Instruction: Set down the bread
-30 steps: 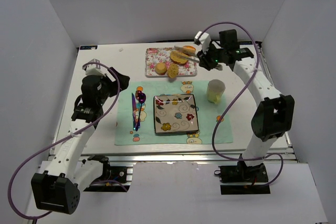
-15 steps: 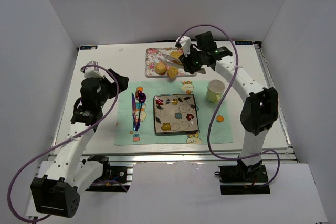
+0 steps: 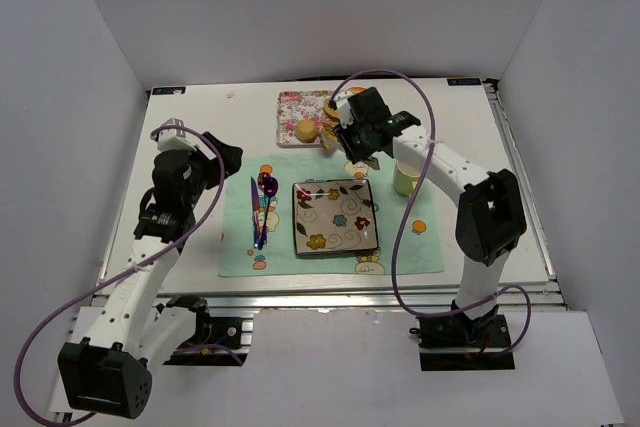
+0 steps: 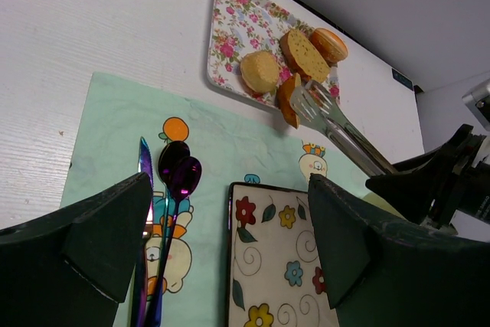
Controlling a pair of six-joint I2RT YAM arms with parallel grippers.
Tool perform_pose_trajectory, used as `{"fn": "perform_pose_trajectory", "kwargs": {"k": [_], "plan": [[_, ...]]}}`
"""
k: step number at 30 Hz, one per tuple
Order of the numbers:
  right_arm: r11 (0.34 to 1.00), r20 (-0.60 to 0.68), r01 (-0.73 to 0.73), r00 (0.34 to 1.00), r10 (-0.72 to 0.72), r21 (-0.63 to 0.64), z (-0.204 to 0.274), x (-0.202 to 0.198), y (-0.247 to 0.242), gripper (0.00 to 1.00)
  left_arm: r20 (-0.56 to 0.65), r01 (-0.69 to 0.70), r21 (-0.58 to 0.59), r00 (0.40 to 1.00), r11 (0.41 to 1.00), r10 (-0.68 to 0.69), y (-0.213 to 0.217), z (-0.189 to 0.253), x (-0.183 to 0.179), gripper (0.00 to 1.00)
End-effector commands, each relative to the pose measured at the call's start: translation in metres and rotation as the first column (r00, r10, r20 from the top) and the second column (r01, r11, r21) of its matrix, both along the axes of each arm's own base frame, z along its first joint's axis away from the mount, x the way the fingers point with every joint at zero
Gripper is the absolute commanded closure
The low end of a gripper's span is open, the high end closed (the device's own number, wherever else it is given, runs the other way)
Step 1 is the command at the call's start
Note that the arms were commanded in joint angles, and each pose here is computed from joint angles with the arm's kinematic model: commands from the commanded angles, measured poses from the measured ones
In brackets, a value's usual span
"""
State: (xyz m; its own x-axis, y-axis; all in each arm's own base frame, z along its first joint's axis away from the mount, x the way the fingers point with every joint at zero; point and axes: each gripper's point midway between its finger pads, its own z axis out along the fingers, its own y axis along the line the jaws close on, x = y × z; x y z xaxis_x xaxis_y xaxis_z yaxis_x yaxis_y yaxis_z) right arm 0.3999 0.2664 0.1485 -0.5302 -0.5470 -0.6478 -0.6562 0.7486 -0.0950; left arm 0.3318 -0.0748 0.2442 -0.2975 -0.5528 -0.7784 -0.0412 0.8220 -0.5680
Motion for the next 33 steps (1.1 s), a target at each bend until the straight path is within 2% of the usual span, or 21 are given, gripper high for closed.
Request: {"fn": "perform_pose_trajectory", "kwargs": {"k": [1,9,18,33], "plan": [[0.997,0.079,0.068,0.994,-0.069,0.024,0.022,0.003,-0.007,0.58,0.001,-0.006,-0.002,1.0,1.0,0.006,0.0,-0.001,0.0,0.08],[0.997,0.054,0.079,0.995,-0.08,0.005,0.006,-0.002,-0.008,0.57,-0.001,-0.003,-0.001,1.0,1.0,0.003,0.0,-0.001,0.0,0.07],[0.993,0.009,0.097,0.995,-0.098,0.068,0.017,-0.016,-0.001,0.56,0.009,-0.009,-0.011,1.0,1.0,0.009,0.001,-0.001,-0.001,0.08],[0.989,-0.009,0.142,0.99,-0.142,0.027,-0.005,-0.024,0.006,0.56,0.014,-0.01,-0.006,1.0,1.0,0.01,0.001,0.004,-0.002,0.07]]}}
